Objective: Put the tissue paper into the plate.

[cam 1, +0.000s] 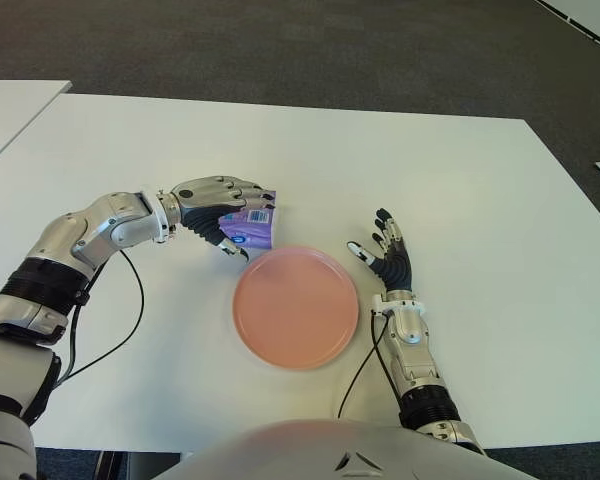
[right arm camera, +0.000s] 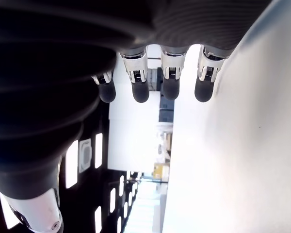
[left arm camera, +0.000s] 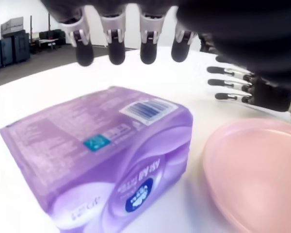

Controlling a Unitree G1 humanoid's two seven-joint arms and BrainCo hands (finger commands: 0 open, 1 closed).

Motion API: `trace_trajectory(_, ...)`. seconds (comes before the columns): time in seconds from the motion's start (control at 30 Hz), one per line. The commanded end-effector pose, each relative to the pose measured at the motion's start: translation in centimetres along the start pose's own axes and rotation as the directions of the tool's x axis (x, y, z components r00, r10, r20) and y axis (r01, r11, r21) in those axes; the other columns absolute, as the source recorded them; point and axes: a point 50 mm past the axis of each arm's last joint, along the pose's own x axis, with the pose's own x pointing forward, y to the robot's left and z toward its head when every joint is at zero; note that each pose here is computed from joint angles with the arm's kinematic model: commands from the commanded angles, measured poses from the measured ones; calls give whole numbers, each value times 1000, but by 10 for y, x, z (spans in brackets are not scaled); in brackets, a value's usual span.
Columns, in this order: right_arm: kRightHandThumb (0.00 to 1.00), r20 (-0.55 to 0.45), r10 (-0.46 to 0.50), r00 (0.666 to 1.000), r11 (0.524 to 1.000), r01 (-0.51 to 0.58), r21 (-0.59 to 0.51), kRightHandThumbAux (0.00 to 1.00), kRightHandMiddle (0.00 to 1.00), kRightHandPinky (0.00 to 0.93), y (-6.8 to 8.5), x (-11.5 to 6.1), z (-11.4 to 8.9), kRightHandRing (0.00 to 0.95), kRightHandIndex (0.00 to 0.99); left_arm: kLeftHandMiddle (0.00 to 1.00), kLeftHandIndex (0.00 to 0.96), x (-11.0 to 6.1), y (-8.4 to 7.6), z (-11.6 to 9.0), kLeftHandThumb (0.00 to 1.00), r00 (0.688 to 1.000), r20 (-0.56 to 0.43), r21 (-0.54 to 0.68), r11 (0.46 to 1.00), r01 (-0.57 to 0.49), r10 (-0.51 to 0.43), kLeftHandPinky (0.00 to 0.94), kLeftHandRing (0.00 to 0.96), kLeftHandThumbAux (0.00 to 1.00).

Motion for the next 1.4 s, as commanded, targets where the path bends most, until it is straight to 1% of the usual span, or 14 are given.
trace_trajectory(0.03,41,-231,6,973,1000,-5,4,742,0,0,2,-29,-39,0,0,0,0,3,-2,1,82,999,13,10,999,45,-45,0,0,258)
trace_trajectory(0.3,39,-234,7,972,1000,-7,0,735,0,0,2,-28,-40,0,0,0,0,8,-4,-3,69,998,-5,42,997,60,-60,0,0,246)
trace_trajectory(0.57,23,-240,8,971,1000,-11,-10,735,0,0,1,-27,-40,0,0,0,0,14,-3,-12,54,997,-70,100,994,41,-34,0,0,244)
trace_trajectory(0.8,18,-244,7,970,1000,-12,-21,729,0,0,0,-27,-41,0,0,0,0,15,0,-20,58,993,-119,162,987,-8,27,0,0,257)
trace_trajectory(1.0,14,-244,10,970,1000,-15,-19,728,0,0,-1,-27,-42,0,0,0,0,14,2,-24,69,988,-136,196,980,-42,70,0,0,263)
trace_trajectory(1.07,15,-243,10,970,1000,-14,-15,730,0,0,-2,-27,-42,0,0,0,0,13,4,-26,71,982,-146,215,973,-83,116,0,0,266)
trace_trajectory(1.17,15,-242,11,970,1000,-14,-13,732,1,0,-2,-27,-43,0,0,0,0,13,4,-26,72,979,-149,226,969,-102,138,0,0,270)
trace_trajectory(1.3,17,-243,11,970,1000,-14,-12,735,3,0,-3,-27,-43,0,0,0,0,11,7,-28,72,963,-159,249,953,-173,217,0,0,281)
trace_trajectory(1.4,18,-243,12,970,1000,-15,-14,740,6,0,-3,-27,-44,0,0,0,0,11,8,-29,71,955,-166,266,943,-199,248,0,0,294)
